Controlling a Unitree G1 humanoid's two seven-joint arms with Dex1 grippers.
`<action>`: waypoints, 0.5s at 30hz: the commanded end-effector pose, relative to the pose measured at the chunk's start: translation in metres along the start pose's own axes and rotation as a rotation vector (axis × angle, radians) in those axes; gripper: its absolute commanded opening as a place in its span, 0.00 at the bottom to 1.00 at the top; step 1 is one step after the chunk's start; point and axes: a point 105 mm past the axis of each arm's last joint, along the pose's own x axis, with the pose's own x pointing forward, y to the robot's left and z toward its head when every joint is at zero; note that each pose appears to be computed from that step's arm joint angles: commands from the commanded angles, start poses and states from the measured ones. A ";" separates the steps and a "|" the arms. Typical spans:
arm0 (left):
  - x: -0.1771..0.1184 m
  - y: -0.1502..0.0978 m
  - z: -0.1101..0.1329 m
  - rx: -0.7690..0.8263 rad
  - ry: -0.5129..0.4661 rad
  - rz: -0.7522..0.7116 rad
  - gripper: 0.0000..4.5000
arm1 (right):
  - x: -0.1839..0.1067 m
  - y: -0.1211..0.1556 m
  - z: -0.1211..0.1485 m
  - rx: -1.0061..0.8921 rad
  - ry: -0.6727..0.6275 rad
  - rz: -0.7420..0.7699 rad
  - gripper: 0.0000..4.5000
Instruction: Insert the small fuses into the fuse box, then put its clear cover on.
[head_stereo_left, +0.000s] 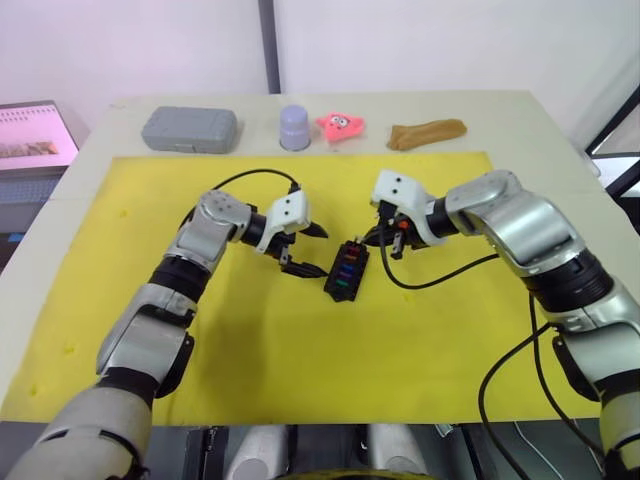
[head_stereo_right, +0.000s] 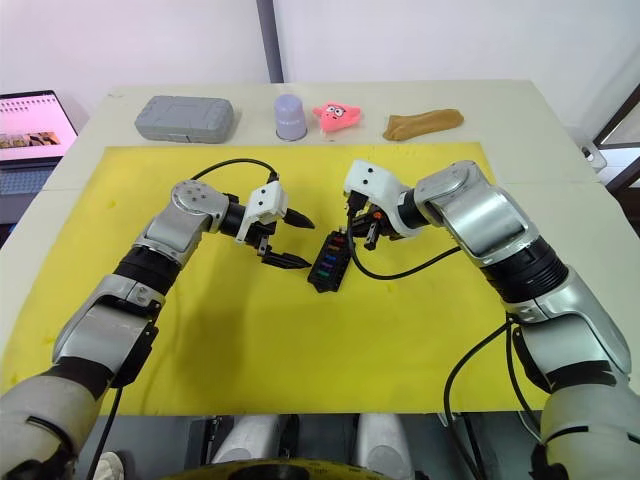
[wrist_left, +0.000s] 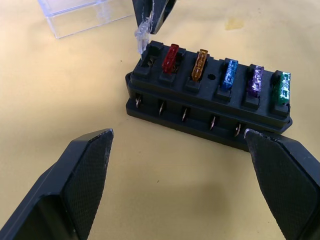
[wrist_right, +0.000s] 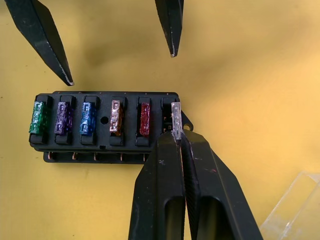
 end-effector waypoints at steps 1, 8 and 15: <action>-0.007 0.005 0.011 0.048 -0.019 0.031 0.98 | -0.006 0.002 0.015 -0.024 -0.048 0.000 0.00; -0.006 0.005 0.011 0.049 -0.019 0.033 0.98 | -0.006 0.000 0.017 -0.011 -0.050 -0.012 0.00; -0.005 0.005 0.010 0.048 -0.019 0.033 0.98 | -0.006 0.001 0.015 -0.012 -0.035 -0.017 0.00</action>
